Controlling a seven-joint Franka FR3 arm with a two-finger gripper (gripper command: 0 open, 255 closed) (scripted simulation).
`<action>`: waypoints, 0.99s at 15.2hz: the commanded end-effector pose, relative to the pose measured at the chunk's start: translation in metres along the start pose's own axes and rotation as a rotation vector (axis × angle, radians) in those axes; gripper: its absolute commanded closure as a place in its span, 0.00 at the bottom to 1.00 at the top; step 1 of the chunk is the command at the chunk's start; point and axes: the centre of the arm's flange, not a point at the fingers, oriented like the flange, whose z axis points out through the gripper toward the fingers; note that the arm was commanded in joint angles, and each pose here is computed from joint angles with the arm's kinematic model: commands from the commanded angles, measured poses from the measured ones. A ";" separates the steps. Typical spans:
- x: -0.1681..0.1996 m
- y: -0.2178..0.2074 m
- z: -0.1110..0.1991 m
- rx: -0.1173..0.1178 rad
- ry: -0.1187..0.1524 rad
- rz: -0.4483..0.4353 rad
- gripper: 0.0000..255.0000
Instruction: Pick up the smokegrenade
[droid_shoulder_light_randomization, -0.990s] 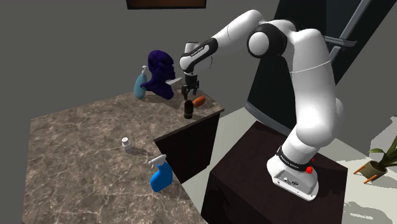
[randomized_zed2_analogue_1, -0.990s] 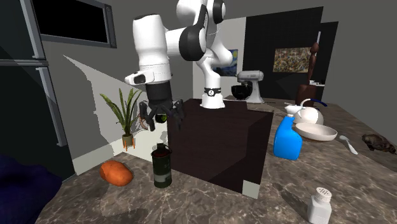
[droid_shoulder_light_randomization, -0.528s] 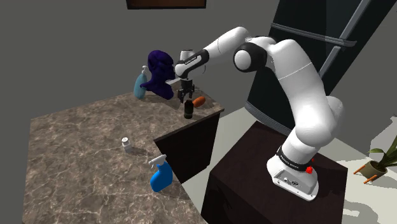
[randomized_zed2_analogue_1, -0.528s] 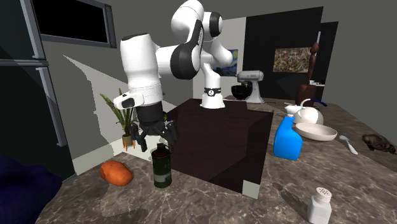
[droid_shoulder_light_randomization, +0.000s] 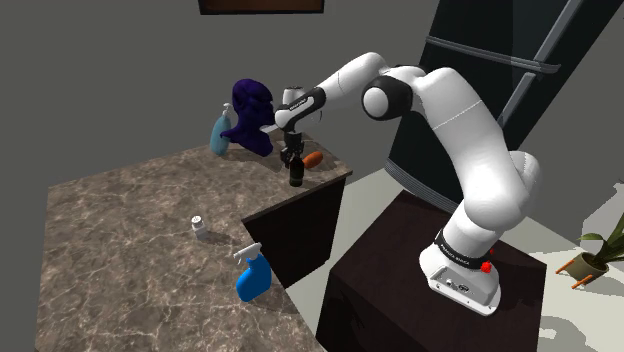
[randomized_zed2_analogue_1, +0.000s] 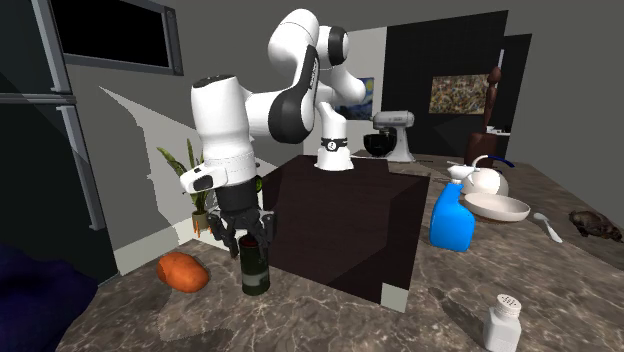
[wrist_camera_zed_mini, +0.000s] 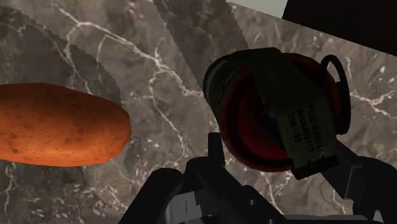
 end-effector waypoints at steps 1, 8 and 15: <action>0.000 0.000 0.001 0.000 0.000 0.000 1.00; 0.001 0.001 0.001 0.000 0.000 0.000 1.00; -0.002 -0.002 -0.031 0.000 0.000 0.000 1.00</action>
